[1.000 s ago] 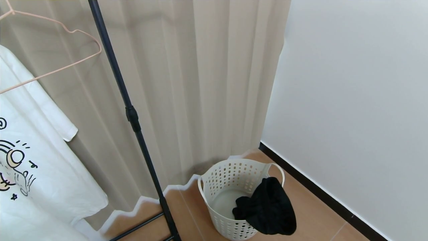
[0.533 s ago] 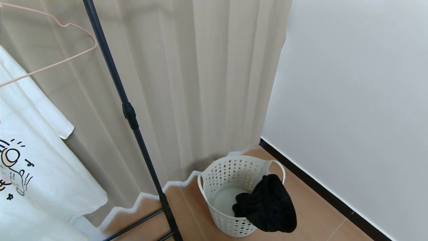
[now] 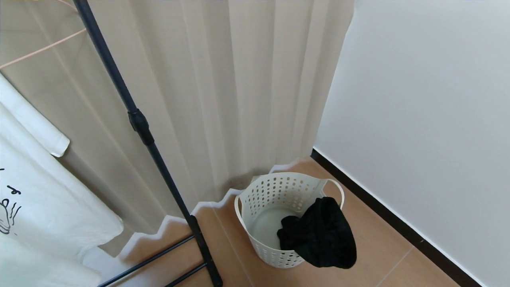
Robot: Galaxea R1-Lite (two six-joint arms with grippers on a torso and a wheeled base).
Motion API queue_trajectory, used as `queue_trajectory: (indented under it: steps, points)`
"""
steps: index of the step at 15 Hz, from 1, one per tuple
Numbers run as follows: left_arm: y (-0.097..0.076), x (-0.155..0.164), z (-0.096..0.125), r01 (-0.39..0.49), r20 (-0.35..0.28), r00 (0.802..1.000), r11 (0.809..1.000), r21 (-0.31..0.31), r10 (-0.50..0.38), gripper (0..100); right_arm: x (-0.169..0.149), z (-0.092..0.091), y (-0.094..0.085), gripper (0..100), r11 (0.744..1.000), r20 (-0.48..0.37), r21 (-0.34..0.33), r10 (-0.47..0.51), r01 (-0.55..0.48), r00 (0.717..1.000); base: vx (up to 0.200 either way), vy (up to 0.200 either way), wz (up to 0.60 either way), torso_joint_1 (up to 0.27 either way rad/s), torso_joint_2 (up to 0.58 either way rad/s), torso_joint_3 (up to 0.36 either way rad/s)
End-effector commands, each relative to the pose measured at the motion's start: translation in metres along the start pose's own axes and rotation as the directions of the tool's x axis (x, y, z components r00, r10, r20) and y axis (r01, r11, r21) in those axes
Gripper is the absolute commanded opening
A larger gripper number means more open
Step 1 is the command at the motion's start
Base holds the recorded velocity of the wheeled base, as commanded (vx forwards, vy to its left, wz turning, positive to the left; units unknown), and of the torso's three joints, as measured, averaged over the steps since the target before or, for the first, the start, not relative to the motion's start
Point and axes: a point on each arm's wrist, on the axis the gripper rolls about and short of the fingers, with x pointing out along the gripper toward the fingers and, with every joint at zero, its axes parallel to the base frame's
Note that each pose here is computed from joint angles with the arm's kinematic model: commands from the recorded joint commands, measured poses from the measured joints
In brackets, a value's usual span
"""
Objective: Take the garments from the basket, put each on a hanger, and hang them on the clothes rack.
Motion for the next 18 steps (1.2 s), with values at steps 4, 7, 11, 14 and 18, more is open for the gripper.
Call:
queue_trajectory:
  steps: [4,7,11,14,18]
  points:
    - [0.0,0.0,0.0001,0.0,0.0,1.0,1.0,0.0,0.0,100,0.0001,0.0001,0.0,100,1.0,-0.001,0.0,0.001,-0.001,1.0,0.0,0.0,0.0,0.004,0.0,-0.194]
    - [0.0,0.0,0.0001,0.0,0.0,1.0,1.0,0.0,0.0,100,0.0001,0.0002,0.0,100,1.0,0.001,0.001,0.001,-0.001,1.0,0.0,0.0,0.0,0.002,0.0,-0.196]
    - [0.0,0.0,0.0001,0.0,0.0,1.0,1.0,0.0,0.0,100,0.0001,0.0001,0.0,100,1.0,-0.001,0.0,0.001,-0.001,1.0,0.0,0.0,0.0,0.006,0.0,-0.199]
    - [0.0,0.0,0.0001,0.0,0.0,1.0,1.0,0.0,0.0,100,0.0001,0.0001,0.0,100,1.0,-0.001,0.0,0.001,-0.001,1.0,0.0,0.0,0.0,0.004,0.0,-0.193]
    - [0.0,0.0,0.0001,0.0,0.0,1.0,1.0,0.0,0.0,100,0.0001,-0.0001,0.0,100,1.0,-0.002,-0.003,0.003,-0.003,1.0,0.0,0.0,0.0,0.0,0.0,-0.195]
